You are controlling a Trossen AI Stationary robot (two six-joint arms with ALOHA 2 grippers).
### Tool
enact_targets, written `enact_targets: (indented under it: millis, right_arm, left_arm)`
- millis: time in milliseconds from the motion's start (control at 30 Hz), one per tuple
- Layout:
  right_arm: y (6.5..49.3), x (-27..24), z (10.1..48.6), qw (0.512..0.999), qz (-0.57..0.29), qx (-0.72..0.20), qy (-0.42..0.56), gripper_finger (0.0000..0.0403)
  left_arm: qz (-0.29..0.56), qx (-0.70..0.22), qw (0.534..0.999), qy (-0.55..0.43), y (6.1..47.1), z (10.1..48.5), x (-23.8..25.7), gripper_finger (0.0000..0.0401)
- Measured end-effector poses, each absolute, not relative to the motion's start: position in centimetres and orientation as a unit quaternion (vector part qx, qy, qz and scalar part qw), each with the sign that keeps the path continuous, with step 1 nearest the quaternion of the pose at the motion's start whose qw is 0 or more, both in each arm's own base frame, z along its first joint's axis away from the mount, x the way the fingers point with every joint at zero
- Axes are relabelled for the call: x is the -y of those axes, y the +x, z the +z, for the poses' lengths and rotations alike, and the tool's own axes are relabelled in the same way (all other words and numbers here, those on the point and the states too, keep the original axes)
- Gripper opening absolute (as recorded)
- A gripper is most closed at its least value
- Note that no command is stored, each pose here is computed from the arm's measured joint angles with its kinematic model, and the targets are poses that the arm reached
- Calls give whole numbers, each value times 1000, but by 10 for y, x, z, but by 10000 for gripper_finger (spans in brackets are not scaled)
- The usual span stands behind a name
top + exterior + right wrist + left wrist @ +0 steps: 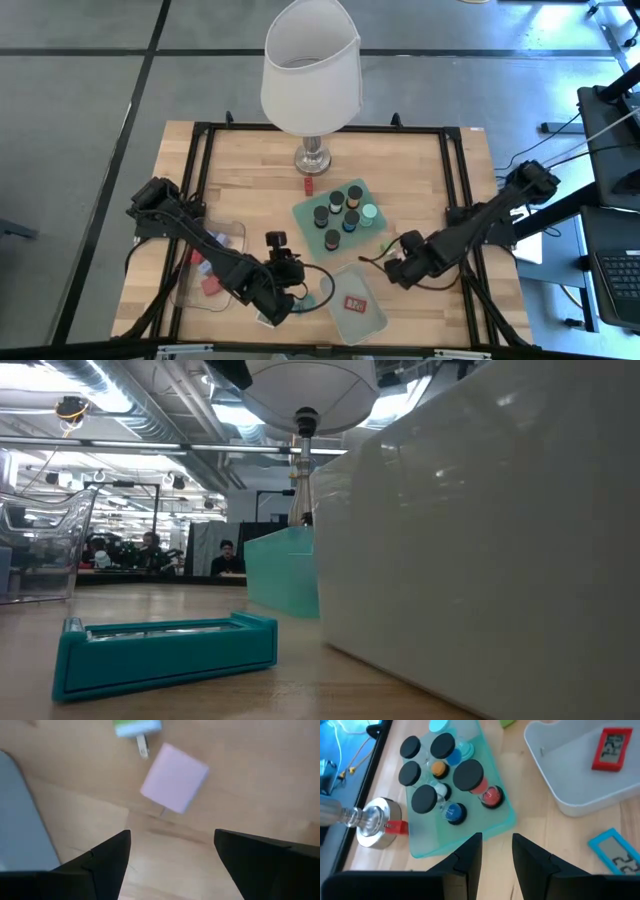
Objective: Pick & Place Office items
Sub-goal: Put the white charger adapter into the transparent bin
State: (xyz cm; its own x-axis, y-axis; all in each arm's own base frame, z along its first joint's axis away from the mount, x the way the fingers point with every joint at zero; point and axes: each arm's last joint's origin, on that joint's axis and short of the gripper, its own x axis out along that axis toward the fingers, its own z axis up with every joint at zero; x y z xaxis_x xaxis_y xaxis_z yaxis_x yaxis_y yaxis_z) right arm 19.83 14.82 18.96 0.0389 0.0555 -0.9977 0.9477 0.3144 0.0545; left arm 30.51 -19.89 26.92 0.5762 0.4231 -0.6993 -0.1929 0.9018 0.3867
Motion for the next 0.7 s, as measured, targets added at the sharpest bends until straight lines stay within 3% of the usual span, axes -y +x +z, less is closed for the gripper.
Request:
enact_targets:
  millis: [300,700]
  right_arm:
    - [204,-149,176,547,-441,-550,452,291]
    - [206,-146,177,565,-465,-501,463,291]
  left_arm:
    - [156,-437,866,185,305,269,198,102]
    - [155,-439,865,189,304,269,198,102]
